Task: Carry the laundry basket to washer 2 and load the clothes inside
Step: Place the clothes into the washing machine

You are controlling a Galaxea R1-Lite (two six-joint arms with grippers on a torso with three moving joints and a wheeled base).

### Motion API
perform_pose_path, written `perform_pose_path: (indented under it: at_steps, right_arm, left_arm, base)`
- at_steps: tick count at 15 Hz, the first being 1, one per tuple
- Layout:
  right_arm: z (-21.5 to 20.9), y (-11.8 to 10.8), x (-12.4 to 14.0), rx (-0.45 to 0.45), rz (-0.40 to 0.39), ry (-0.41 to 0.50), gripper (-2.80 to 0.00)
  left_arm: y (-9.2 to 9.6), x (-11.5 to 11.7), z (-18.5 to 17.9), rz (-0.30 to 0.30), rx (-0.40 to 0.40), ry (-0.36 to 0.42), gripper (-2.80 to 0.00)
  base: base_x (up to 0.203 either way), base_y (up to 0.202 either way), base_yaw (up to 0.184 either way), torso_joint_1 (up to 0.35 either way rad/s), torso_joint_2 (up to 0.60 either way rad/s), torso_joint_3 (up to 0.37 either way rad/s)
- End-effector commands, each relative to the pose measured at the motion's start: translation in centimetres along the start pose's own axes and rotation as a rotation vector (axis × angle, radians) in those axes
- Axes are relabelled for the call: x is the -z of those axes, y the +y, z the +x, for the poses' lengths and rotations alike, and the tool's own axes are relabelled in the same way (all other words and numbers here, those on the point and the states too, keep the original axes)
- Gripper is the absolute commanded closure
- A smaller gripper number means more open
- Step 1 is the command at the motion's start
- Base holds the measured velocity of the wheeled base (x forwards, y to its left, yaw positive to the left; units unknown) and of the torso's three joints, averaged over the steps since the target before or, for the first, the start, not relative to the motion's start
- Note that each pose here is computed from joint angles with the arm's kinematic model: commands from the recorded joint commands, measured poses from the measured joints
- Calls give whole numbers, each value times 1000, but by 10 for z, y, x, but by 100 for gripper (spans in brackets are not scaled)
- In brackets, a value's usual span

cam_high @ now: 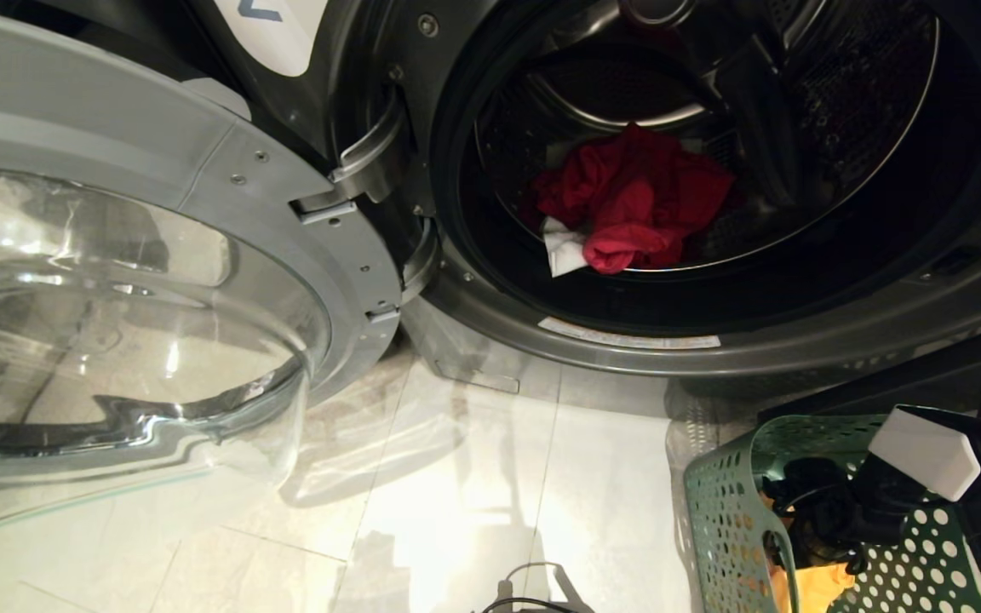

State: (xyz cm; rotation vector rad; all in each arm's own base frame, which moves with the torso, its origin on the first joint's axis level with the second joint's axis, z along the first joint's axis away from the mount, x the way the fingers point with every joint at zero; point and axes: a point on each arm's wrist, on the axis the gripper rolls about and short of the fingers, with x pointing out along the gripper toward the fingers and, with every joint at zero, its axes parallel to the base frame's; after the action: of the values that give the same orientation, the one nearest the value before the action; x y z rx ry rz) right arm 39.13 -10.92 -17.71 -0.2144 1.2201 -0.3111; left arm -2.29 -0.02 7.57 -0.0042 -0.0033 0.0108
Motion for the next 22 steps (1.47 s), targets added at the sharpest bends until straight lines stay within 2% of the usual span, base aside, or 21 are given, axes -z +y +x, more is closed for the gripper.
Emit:
perform_pose_path:
  at_steps: [1,5,9,12,14,17,19,22]
  right_arm:
    - [4,1,4,2,-1,13,0]
    - [5,0,5,2,7,19,0]
    - [8,3,16,-19,49,107,0]
    - [-18,-12,13,-40,53,172,0]
    - [-56,-28,6,-104,55,219,0]
    - [-136,-52,6,-203,53,293,0]
    - [-190,-63,22,-233,31,319,0]
    - [-264,-75,60,-240,-30,264,0]
  left_arm:
    - [0,0,0,0,-1,0,0]
    - [0,0,0,0,0,0,0]
    - [0,0,0,0,-1,0,0]
    - [0,0,0,0,0,0,0]
    - [0,0,0,0,1,1,0]
    - [0,0,0,0,0,2,0]
    - [0,0,0,0,-1,1,0]
    - [0,0,0,0,-1,1,0]
  base:
    - [0,0,0,0,0,0]
    - [0,0,0,0,0,0]
    - [0,0,0,0,0,0]
    - [0,0,0,0,0,0]
    - [0,0,0,0,0,0]
    - [0,0,0,0,0,0]
    - [0,0,0,0,0,0]
    - [0,0,0,0,0,0]
